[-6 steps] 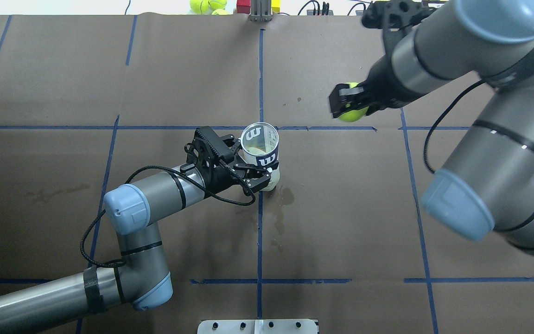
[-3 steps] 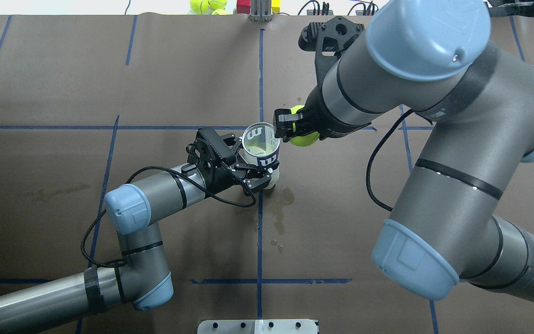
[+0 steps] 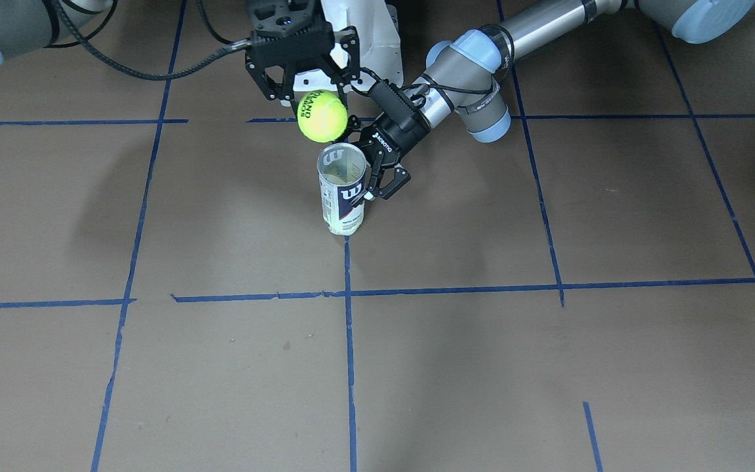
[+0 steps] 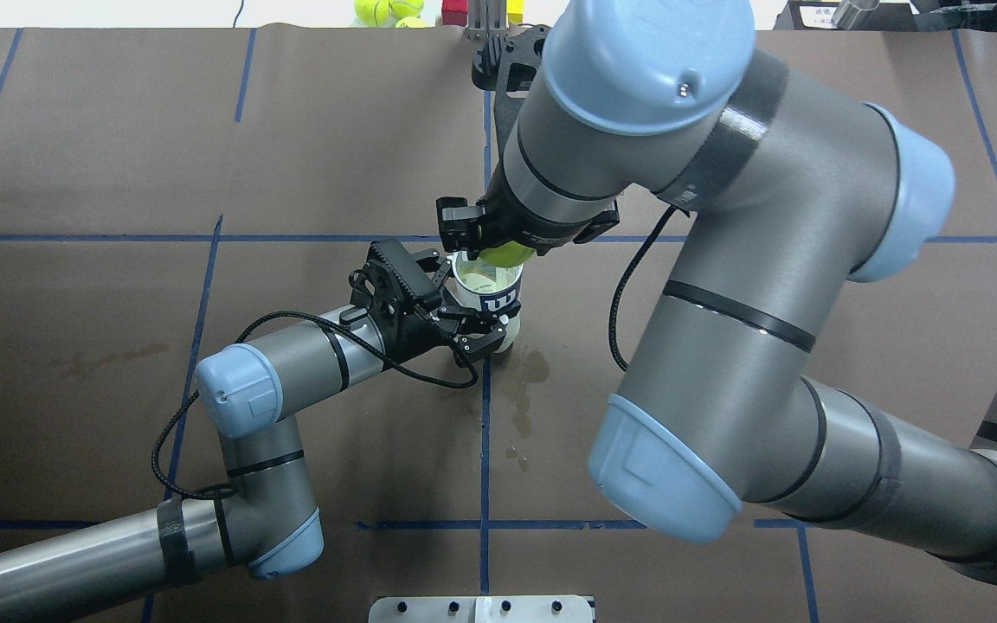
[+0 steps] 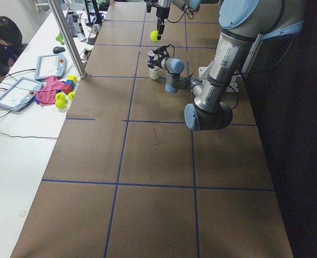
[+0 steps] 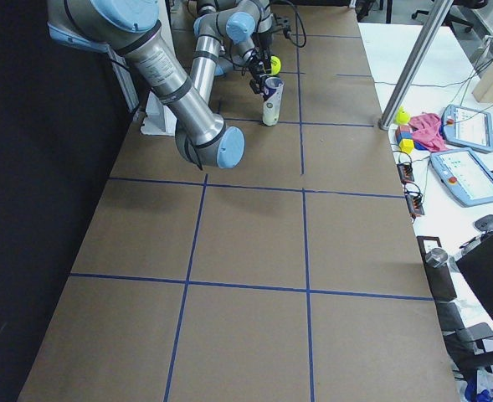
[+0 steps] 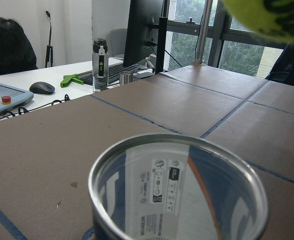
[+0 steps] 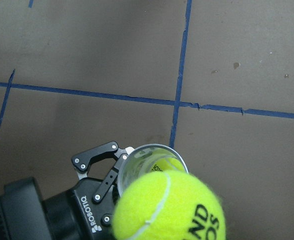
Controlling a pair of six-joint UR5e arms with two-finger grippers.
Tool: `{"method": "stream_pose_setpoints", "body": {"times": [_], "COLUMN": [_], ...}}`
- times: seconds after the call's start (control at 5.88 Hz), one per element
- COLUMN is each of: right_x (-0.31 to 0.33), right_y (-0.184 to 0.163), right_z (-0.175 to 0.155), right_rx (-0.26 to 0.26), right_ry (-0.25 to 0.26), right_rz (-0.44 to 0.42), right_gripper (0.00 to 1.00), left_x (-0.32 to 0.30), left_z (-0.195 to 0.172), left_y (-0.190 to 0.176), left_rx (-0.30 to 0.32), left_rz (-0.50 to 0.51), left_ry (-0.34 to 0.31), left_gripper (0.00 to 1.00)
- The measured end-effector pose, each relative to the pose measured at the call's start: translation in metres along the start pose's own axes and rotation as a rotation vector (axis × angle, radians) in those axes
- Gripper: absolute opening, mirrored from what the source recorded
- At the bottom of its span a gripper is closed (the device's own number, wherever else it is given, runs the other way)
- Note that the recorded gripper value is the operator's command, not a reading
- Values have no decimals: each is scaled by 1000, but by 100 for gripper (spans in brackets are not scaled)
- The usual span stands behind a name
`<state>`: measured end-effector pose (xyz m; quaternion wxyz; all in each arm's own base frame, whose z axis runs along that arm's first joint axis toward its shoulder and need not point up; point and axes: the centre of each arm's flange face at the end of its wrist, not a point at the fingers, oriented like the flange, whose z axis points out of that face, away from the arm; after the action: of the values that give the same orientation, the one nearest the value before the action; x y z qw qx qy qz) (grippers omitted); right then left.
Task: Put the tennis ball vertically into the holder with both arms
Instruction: 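Open the right gripper to drop the Wilson ball into the can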
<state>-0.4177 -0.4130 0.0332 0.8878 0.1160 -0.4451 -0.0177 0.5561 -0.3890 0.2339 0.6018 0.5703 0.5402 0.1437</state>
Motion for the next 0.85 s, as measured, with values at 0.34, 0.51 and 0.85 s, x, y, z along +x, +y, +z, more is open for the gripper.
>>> {"method": "stream_pose_setpoints", "body": {"times": [0.34, 0.51, 0.85], "right_x": [-4, -4, -5], "right_y": [-5, -6, -5], "right_z": [9, 10, 11], "right_rx": [-5, -7, -8], "right_ry": [17, 19, 20], "right_rz": [4, 4, 3], "right_gripper": [26, 58, 88], "left_x": [0, 0, 0], "left_z": [0, 0, 0], "left_y": [1, 2, 2], "left_rx": [-2, -3, -4], "left_rz": [0, 1, -1], "left_ry": [-1, -1, 1], "left_gripper": [81, 81, 81]}}
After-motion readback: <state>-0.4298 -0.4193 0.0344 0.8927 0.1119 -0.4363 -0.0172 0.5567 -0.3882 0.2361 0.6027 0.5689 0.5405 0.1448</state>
